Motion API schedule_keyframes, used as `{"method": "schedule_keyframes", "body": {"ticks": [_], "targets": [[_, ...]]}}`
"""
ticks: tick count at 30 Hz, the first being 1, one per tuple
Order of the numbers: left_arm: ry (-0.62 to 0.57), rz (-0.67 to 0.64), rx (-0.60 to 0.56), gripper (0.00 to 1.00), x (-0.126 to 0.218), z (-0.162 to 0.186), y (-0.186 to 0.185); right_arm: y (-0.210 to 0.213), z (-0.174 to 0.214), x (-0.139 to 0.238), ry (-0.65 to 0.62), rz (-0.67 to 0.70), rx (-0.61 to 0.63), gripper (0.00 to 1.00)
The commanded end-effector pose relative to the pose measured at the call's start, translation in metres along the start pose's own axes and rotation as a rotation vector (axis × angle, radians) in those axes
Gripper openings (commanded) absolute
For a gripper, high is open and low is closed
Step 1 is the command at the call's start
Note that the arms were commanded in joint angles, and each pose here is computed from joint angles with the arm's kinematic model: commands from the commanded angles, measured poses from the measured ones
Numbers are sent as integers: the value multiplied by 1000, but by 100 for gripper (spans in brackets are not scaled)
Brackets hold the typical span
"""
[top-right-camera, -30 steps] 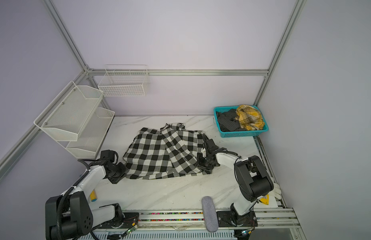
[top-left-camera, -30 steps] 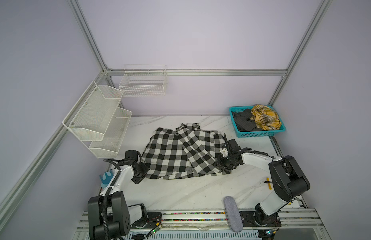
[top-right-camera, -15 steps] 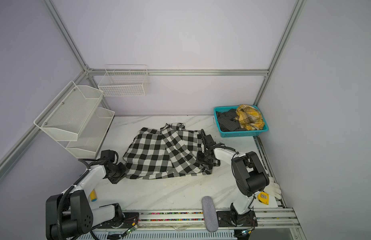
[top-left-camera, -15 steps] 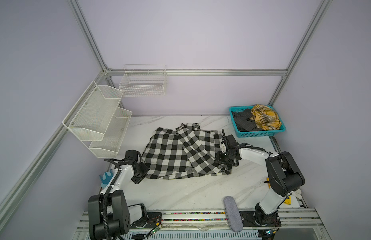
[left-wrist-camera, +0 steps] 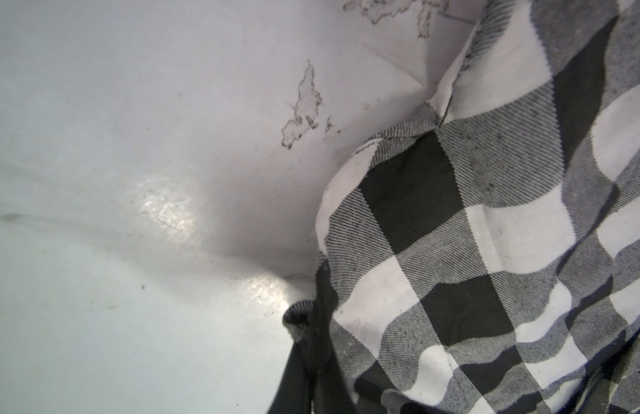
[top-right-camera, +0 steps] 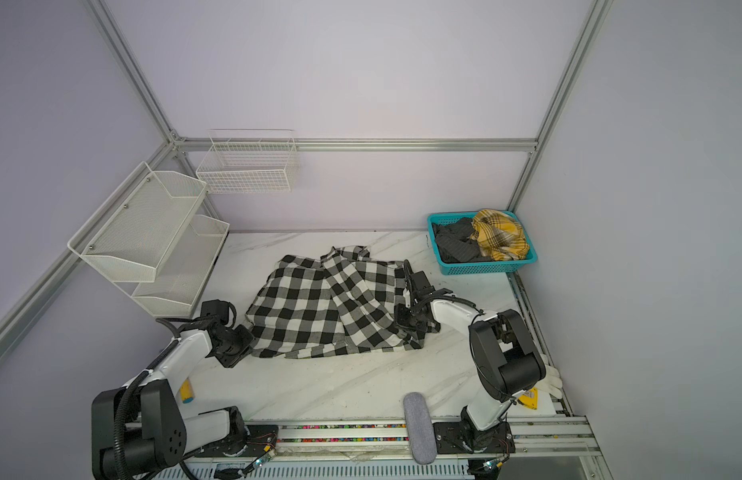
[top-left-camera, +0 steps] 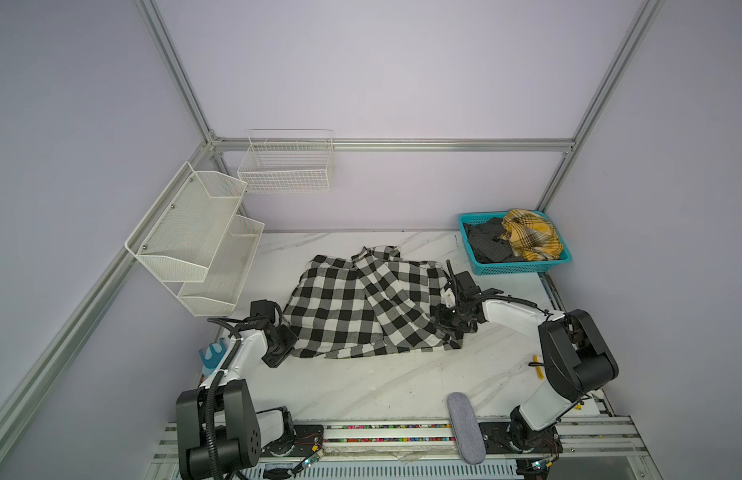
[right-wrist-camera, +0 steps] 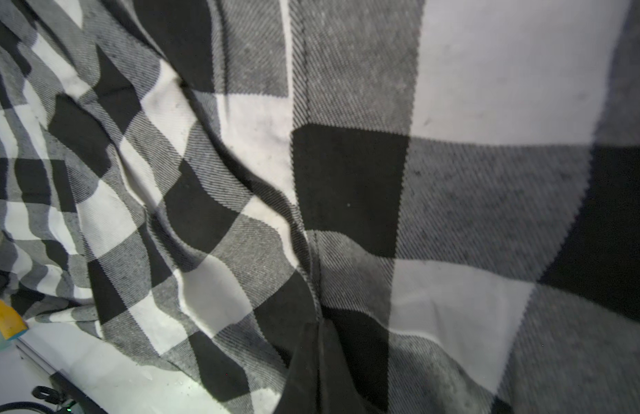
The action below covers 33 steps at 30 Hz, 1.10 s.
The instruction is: Fold and stack the long sleeve shirts
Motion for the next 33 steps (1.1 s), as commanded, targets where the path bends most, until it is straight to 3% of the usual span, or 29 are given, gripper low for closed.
{"method": "schedule_keyframes", "body": {"ticks": [1, 6, 13, 20, 26, 29, 33], "targets": [[-86, 62, -10, 0, 20, -19, -15, 4, 2, 10, -6, -1, 3, 0], [-89, 61, 1, 0, 27, -18, -14, 11, 1, 27, -48, -27, 7, 0], [-194, 148, 29, 0, 88, -6, -12, 34, 9, 118, -356, -146, -5, 0], [-253, 259, 41, 0, 136, -3, -22, 30, 15, 145, -466, -144, -53, 0], [-207, 304, -17, 0, 125, -27, -65, 25, -5, 144, -521, -134, -69, 0], [-263, 324, -91, 0, 117, -46, -102, 22, -21, 134, -530, -114, -81, 0], [-221, 261, -123, 0, 75, -77, -138, 15, -42, 115, -525, -79, -96, 0]]}}
Point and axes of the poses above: each gripper's point midway between its finger pads, its own x axis back along the fingers, its own y axis along the line the jaws close on, z = x × y, the point moved 10 cm from there along x, back along the fingers, and after that the axes turned 1 degree about x, right-handed, at the moved point
